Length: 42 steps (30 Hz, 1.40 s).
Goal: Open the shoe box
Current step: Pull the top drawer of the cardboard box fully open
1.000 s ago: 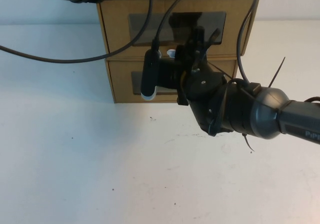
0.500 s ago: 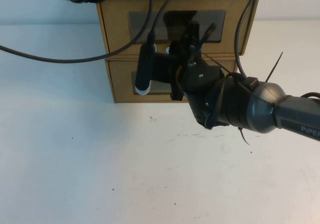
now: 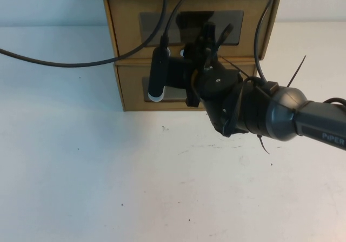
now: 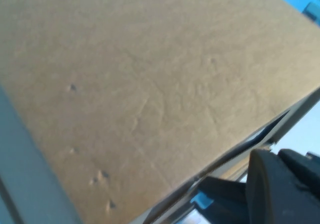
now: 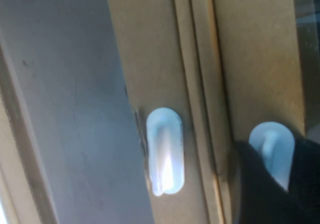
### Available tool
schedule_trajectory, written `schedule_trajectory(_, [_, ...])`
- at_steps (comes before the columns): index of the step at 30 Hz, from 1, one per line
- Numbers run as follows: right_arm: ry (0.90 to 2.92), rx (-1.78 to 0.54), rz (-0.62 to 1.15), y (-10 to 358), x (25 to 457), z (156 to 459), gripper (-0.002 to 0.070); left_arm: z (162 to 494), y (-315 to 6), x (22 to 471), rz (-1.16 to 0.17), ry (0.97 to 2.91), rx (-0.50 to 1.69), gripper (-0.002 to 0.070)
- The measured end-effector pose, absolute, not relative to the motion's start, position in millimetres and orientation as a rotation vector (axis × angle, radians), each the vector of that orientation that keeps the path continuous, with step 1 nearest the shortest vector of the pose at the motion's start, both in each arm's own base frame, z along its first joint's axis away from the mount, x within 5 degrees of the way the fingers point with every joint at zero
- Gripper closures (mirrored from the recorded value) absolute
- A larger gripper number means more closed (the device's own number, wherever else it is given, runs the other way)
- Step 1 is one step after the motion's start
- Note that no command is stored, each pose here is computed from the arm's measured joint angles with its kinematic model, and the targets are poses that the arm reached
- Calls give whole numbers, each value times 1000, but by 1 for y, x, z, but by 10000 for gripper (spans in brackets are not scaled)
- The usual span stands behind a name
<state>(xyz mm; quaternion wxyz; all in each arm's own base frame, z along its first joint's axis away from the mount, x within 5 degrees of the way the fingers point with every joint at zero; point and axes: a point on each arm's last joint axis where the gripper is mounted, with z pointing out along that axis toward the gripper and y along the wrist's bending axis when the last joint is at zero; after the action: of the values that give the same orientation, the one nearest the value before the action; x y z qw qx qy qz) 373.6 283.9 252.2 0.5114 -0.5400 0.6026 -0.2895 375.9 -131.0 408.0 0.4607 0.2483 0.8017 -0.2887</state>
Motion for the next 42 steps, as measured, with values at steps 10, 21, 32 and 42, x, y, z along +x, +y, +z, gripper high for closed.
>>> schedule_trajectory(10, [1451, -1291, -686, 283, 375, 253, 569, 407, -134, 387, -731, 1936, 587, 680])
schedule_trajectory(21, [1454, -1286, -678, 283, 375, 253, 569, 387, -165, 439, -800, 1889, 693, 680])
schedule_trajectory(32, [1453, -1291, -669, 282, 376, 252, 569, 370, -174, 456, -905, 1963, 645, 680])
schedule_trajectory(42, [1467, -1302, -716, 284, 367, 248, 569, 373, -173, 456, -906, 1985, 629, 680])
